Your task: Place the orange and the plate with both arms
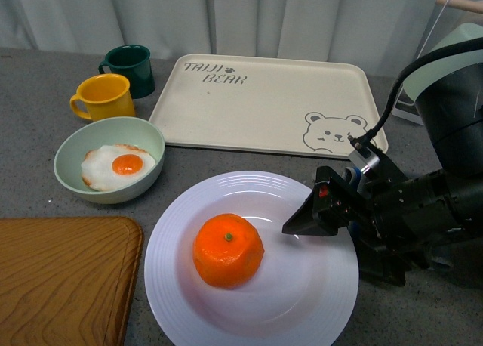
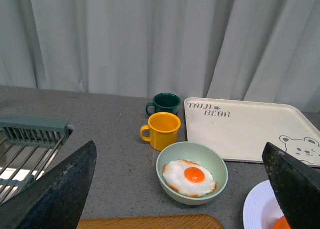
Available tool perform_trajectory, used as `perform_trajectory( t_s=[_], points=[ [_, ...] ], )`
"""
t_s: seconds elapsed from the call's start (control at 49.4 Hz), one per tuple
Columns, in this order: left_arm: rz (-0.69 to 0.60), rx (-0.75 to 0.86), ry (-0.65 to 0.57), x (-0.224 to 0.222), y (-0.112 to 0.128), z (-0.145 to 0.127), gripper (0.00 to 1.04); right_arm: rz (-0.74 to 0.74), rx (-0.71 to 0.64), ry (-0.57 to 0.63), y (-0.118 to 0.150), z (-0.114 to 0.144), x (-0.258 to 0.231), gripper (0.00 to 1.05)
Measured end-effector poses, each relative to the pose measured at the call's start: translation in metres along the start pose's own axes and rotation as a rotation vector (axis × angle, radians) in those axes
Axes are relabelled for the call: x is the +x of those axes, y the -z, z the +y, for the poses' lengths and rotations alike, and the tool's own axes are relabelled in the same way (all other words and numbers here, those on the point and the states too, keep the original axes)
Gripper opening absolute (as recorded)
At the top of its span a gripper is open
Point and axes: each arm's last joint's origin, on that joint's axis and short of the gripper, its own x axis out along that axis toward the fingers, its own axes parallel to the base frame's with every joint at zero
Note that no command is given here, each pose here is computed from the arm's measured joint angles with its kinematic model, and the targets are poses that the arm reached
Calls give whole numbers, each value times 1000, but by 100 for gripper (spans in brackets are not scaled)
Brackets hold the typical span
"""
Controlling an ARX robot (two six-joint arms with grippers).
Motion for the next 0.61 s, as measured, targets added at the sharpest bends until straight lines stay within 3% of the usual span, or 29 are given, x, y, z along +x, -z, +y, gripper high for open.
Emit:
perform_trajectory(
  t_s=[0.263, 0.465, 0.607],
  points=[
    [0, 0, 0, 0, 0, 0, 98, 4, 36, 38, 1, -6, 3, 23],
    [0, 0, 0, 0, 0, 0, 98, 6, 9, -45, -2, 0, -2, 5],
    [0, 0, 0, 0, 0, 0, 98, -20, -8, -60, 0, -2, -3, 4]
  ],
)
